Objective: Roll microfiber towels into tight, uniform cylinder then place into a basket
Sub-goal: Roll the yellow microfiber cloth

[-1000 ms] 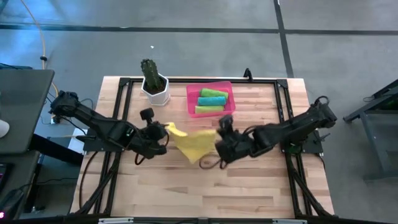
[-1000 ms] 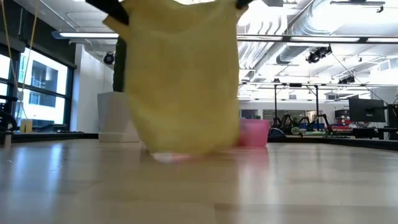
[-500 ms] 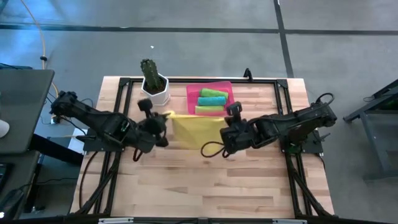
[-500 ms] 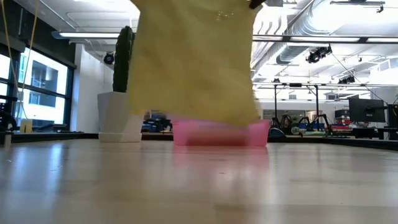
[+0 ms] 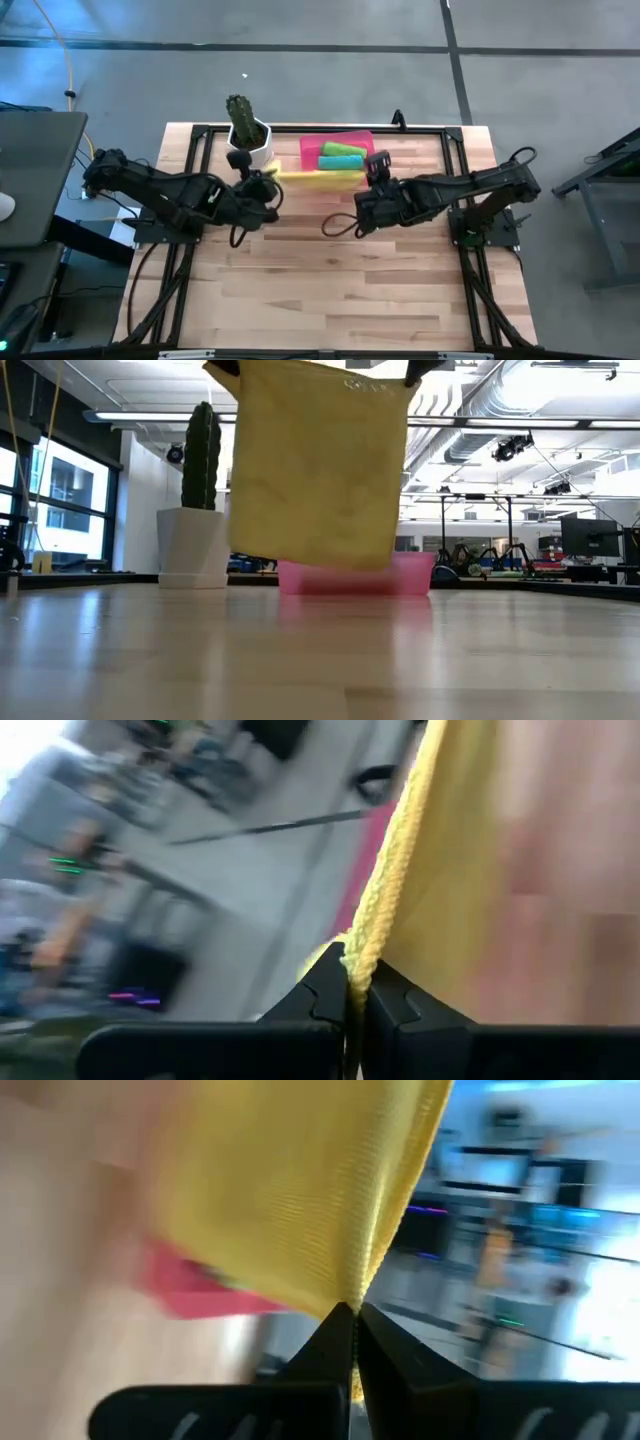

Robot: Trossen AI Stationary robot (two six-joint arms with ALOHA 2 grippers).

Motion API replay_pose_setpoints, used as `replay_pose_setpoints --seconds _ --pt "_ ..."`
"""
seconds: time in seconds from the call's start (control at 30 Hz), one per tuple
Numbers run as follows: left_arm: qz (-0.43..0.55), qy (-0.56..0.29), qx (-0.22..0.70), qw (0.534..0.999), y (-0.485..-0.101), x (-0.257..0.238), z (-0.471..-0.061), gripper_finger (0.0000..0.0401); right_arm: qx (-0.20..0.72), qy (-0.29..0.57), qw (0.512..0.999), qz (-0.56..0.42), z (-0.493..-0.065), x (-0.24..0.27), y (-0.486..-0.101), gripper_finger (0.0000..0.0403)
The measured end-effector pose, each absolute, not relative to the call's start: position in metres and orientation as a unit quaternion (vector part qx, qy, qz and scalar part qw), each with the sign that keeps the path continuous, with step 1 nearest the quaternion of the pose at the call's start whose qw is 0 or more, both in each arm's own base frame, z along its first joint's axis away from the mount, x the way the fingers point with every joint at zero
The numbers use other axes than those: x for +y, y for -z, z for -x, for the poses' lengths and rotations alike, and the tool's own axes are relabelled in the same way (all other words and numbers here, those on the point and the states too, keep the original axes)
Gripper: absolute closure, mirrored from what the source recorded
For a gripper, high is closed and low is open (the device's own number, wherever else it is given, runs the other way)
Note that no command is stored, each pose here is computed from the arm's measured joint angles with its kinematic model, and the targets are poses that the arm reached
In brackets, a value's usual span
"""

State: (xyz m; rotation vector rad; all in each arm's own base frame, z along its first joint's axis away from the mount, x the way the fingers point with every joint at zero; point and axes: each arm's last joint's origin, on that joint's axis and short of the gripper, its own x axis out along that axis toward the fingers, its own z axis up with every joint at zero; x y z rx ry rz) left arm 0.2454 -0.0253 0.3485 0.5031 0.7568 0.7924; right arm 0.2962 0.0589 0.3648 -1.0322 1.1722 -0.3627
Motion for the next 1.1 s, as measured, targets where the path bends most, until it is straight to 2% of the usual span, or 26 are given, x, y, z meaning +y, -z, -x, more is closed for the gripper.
replay_pose_setpoints --seconds 0.1,0.17,0.4,0.5,0.6,0.77,0.93,1.1 --pt "-0.166 -0.315 0.366 0.86 -0.34 -0.039 -0.25 0.0401 0.539 0.127 0.734 0.394 -0.292 0.07 -0.355 0.0403" --pt "-0.123 -0.276 0.389 0.87 -0.328 -0.05 -0.257 0.0401 0.555 0.11 0.737 0.37 -0.289 0.079 -0.338 0.0403" --pt "-0.087 -0.234 0.496 0.832 -0.25 -0.097 -0.297 0.0401 0.578 0.014 0.734 0.358 -0.277 0.116 -0.255 0.0403" --pt "-0.059 -0.22 0.539 0.811 -0.219 -0.115 -0.309 0.0401 0.566 -0.03 0.75 0.34 -0.271 0.133 -0.236 0.0403" --pt "-0.022 -0.209 0.561 0.801 -0.203 -0.133 -0.318 0.0401 0.559 -0.075 0.77 0.299 -0.266 0.147 -0.227 0.0403" --pt "0.033 -0.177 0.56 0.809 -0.203 -0.161 -0.328 0.0401 0.541 -0.126 0.796 0.24 -0.264 0.164 -0.223 0.0403" --pt "0.095 -0.106 0.545 0.826 -0.222 -0.179 -0.338 0.0401 0.52 -0.127 0.809 0.243 -0.266 0.17 -0.224 0.0403" --pt "0.104 -0.128 0.538 0.827 -0.225 -0.178 -0.338 0.0401 0.52 -0.106 0.816 0.229 -0.266 0.169 -0.224 0.0403"
